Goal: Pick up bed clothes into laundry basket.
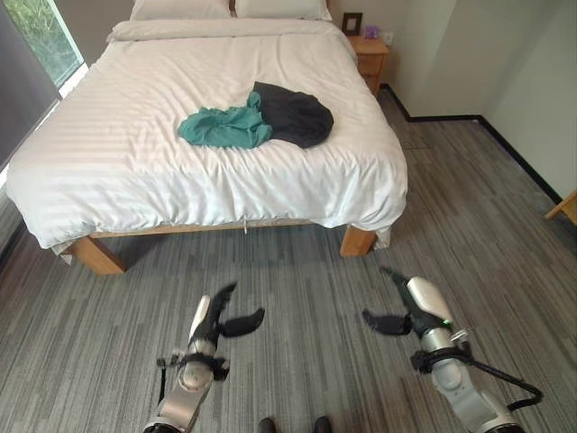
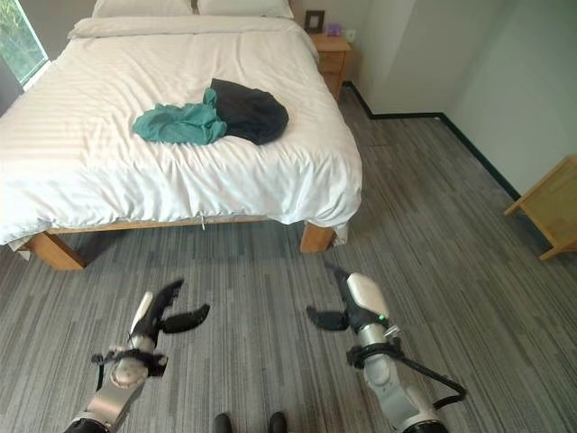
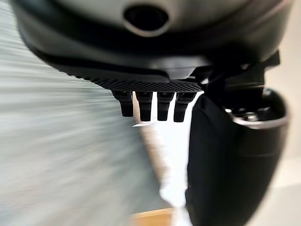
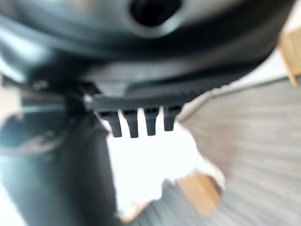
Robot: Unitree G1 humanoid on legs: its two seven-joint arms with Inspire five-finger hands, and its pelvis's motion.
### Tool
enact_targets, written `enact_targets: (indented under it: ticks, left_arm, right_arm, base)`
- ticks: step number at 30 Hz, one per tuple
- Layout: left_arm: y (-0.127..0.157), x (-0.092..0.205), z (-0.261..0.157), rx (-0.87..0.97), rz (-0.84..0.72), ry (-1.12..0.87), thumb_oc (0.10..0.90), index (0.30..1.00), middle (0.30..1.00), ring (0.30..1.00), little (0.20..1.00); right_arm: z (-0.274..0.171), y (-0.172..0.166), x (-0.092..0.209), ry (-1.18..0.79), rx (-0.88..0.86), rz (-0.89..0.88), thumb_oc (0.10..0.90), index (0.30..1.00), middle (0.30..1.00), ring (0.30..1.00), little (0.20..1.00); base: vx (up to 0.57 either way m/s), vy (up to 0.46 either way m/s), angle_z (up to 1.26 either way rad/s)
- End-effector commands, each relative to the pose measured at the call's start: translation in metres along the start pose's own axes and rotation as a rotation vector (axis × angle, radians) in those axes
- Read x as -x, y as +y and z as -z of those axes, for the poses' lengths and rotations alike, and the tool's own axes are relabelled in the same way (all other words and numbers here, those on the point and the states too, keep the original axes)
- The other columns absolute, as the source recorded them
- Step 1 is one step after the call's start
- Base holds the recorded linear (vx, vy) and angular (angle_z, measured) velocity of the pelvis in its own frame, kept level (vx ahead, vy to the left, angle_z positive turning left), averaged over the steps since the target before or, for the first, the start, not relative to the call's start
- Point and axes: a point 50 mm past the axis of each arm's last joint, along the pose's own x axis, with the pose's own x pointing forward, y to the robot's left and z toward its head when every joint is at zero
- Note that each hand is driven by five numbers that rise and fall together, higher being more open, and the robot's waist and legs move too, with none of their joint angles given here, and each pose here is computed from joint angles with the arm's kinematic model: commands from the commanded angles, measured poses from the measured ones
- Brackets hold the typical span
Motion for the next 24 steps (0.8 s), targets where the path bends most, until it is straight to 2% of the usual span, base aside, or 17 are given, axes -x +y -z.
enact_targets:
  ticks: [1, 2, 6, 19, 20, 24]
  left_arm:
    - [0.026, -0.002, -0.031, 0.043, -0.112, -0.200, 0.800, 0.900, 0.900, 0.900, 0.900]
    - [0.028, 0.003, -0.037, 0.066, -0.126, -0.230, 0.800, 0.900, 0.900, 0.900, 0.900]
    - [0.034, 0.011, -0.041, 0.071, -0.134, -0.249, 0.800, 0.900, 0.900, 0.900, 0.900]
    - [0.037, 0.012, -0.038, 0.052, -0.144, -0.231, 0.800, 0.900, 0.900, 0.900, 0.900]
    - [0.055, 0.019, 0.001, -0.027, -0.215, -0.033, 0.800, 0.900, 0.900, 0.900, 0.900]
    - [0.053, 0.016, 0.000, -0.021, -0.208, -0.035, 0.800, 0.900, 0.900, 0.900, 0.900]
  right_arm:
    - [-0.006, -0.024, 0.005, -0.047, -0.122, 0.167, 0.800, 0.900, 0.900, 0.900, 0.900]
    - [-0.007, -0.022, 0.008, -0.035, -0.176, 0.186, 0.800, 0.900, 0.900, 0.900, 0.900]
    - [-0.006, -0.017, 0.009, -0.010, -0.213, 0.186, 0.800, 0.900, 0.900, 0.900, 0.900]
    - [-0.005, -0.015, 0.005, 0.000, -0.201, 0.184, 0.800, 0.900, 0.900, 0.900, 0.900]
    - [-0.010, -0.034, -0.001, -0.050, -0.058, 0.186, 0.800, 0.900, 0.900, 0.900, 0.900]
    - [-0.003, -0.045, 0.001, -0.034, -0.009, 0.188, 0.800, 0.900, 0.900, 0.900, 0.900]
  base:
    - [0.00, 0.000, 0.00]
    - [0.00, 0.000, 0.00]
    - [-0.01, 0.015, -0.05]
    - [0.00, 0.014, -0.08]
    - [0.14, 0.053, 0.00]
    - [0.29, -0.053, 0.17]
